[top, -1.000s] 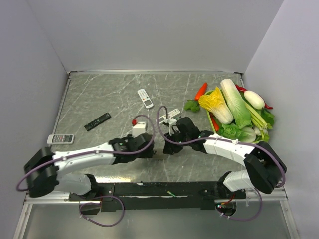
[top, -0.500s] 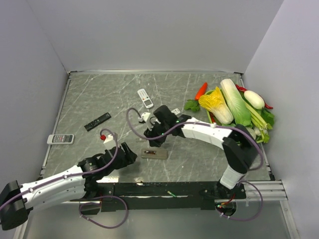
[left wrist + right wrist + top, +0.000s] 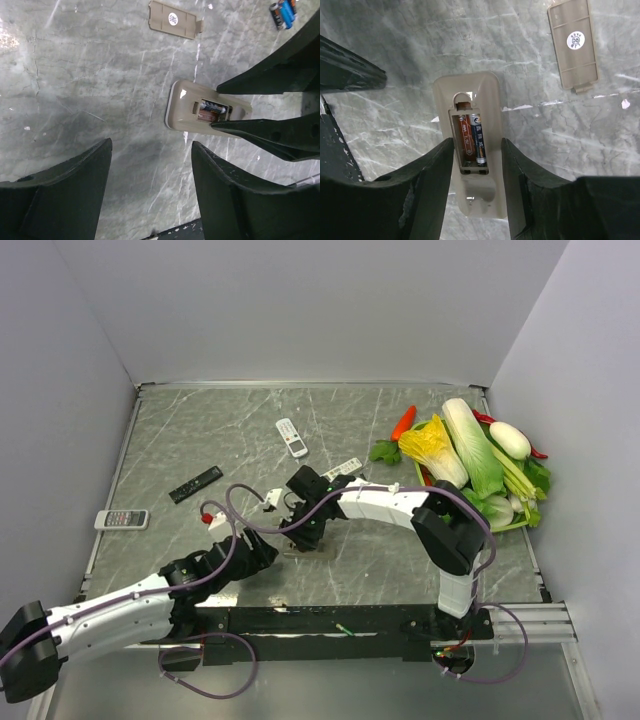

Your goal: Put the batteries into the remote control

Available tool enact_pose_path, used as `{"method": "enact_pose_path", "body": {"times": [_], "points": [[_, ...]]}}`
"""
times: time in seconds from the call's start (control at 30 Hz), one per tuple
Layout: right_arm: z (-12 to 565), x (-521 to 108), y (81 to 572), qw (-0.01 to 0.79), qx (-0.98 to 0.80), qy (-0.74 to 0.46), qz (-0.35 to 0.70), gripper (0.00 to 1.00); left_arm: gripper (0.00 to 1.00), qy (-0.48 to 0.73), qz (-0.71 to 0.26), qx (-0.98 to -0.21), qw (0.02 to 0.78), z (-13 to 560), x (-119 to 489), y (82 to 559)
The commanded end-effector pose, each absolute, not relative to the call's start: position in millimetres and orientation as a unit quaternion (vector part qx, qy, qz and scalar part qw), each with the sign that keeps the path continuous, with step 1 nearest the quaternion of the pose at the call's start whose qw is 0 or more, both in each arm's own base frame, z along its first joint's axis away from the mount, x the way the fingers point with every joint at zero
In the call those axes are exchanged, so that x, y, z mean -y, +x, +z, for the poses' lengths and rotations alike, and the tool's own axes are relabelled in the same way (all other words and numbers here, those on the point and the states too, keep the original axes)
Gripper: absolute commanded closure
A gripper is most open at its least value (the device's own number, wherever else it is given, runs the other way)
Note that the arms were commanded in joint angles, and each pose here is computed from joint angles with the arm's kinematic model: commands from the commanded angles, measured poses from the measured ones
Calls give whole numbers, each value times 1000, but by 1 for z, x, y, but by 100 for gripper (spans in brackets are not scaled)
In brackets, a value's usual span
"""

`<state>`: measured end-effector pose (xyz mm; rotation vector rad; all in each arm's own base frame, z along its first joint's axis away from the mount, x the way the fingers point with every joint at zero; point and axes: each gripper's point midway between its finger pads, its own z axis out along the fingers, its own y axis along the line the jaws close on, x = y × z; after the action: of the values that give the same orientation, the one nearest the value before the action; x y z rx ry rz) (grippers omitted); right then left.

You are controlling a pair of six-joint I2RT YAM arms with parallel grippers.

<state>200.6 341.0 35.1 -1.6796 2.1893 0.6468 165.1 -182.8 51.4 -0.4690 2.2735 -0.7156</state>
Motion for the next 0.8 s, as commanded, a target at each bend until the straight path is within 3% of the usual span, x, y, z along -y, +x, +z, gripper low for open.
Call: {"method": "enact_pose_path", "body": {"times": [0.0, 0.17, 0.77], "points": [[28, -345, 208, 157, -757, -604, 194, 52, 31, -178, -296, -869, 355, 59, 193, 171], [20, -342, 209, 154, -754, -613, 179, 60, 32, -180, -290, -867, 362, 61, 190, 174], [75, -359, 213, 215, -741, -596, 221, 55, 32, -183, -297, -861, 370, 66, 187, 173]]}}
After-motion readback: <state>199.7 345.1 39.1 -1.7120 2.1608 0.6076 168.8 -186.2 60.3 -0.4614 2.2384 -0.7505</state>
